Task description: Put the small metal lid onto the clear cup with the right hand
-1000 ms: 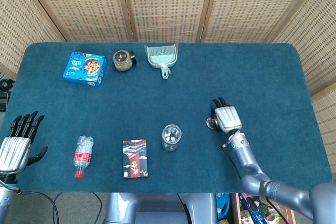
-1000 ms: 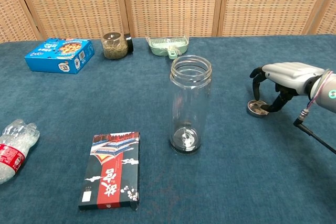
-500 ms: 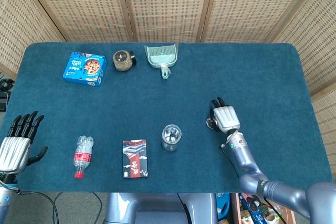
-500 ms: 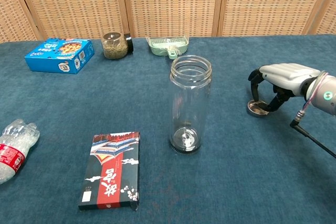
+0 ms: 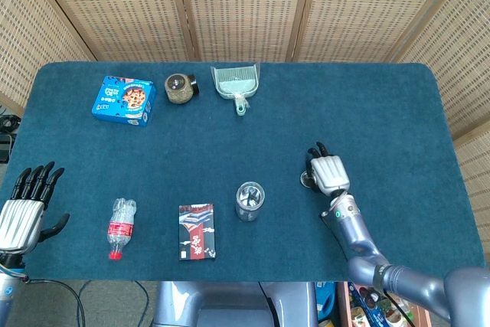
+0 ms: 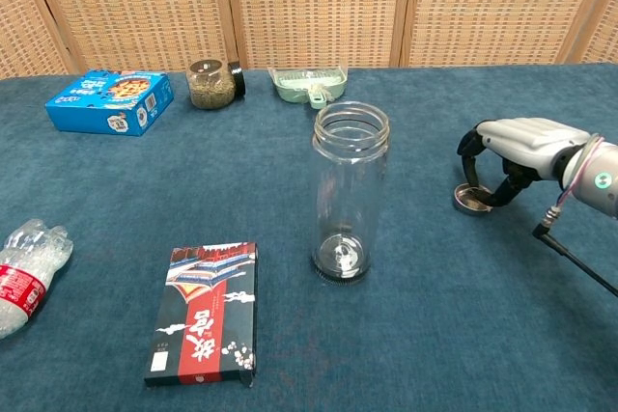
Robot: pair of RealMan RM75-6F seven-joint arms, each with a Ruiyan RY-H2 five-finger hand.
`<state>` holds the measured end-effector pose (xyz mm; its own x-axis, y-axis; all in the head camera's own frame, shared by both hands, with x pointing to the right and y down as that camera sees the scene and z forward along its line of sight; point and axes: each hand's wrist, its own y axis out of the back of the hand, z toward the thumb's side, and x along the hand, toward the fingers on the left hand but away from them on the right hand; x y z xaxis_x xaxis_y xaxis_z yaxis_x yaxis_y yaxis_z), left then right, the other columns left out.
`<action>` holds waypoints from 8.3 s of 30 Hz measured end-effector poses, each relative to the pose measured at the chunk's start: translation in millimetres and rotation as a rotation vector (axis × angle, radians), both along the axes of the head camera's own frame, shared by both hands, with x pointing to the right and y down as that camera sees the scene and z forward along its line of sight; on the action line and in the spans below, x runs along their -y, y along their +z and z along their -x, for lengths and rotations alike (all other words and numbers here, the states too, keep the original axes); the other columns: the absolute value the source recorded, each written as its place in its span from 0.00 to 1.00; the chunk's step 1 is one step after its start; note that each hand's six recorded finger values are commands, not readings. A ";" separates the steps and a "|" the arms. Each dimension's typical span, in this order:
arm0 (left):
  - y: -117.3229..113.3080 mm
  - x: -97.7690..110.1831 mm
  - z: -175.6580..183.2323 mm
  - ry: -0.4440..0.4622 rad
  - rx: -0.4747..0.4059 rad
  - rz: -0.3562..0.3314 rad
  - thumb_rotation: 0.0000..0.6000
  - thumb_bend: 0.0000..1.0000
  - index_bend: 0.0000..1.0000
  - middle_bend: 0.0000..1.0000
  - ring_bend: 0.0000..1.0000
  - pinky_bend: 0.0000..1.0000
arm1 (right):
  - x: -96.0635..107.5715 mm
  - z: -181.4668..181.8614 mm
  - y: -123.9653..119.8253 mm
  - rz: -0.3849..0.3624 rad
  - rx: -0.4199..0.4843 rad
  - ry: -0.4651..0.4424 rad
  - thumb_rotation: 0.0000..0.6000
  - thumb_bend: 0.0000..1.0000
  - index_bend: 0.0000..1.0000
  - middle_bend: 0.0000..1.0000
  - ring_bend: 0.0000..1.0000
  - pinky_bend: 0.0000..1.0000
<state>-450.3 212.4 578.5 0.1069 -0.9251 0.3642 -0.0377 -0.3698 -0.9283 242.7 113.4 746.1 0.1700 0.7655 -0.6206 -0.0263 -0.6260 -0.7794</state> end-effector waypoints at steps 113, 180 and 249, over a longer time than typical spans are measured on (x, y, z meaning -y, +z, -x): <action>-10.6 -5.0 -9.3 0.017 -0.061 0.019 1.00 0.30 0.00 0.00 0.00 0.00 | -27.2 131.0 -220.5 -0.372 0.206 -0.227 1.00 0.55 0.64 0.28 0.10 0.46; -12.4 -2.5 -10.4 0.014 -0.088 0.020 1.00 0.30 0.00 0.00 0.00 0.00 | -34.8 164.8 -187.5 -0.342 0.247 -0.213 1.00 0.53 0.64 0.25 0.10 0.46; -13.4 -6.9 -2.7 -0.019 -0.017 0.020 1.00 0.20 0.00 0.00 0.00 0.00 | -76.1 -116.1 -187.7 -0.278 -0.010 0.109 1.00 0.06 0.11 0.00 0.00 0.14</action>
<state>-447.7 219.3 565.1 0.0957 -0.9198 0.3806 -0.0603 -0.3870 -0.9201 358.7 189.5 558.4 0.0725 0.9199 -0.3854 0.0206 -0.3877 -0.9215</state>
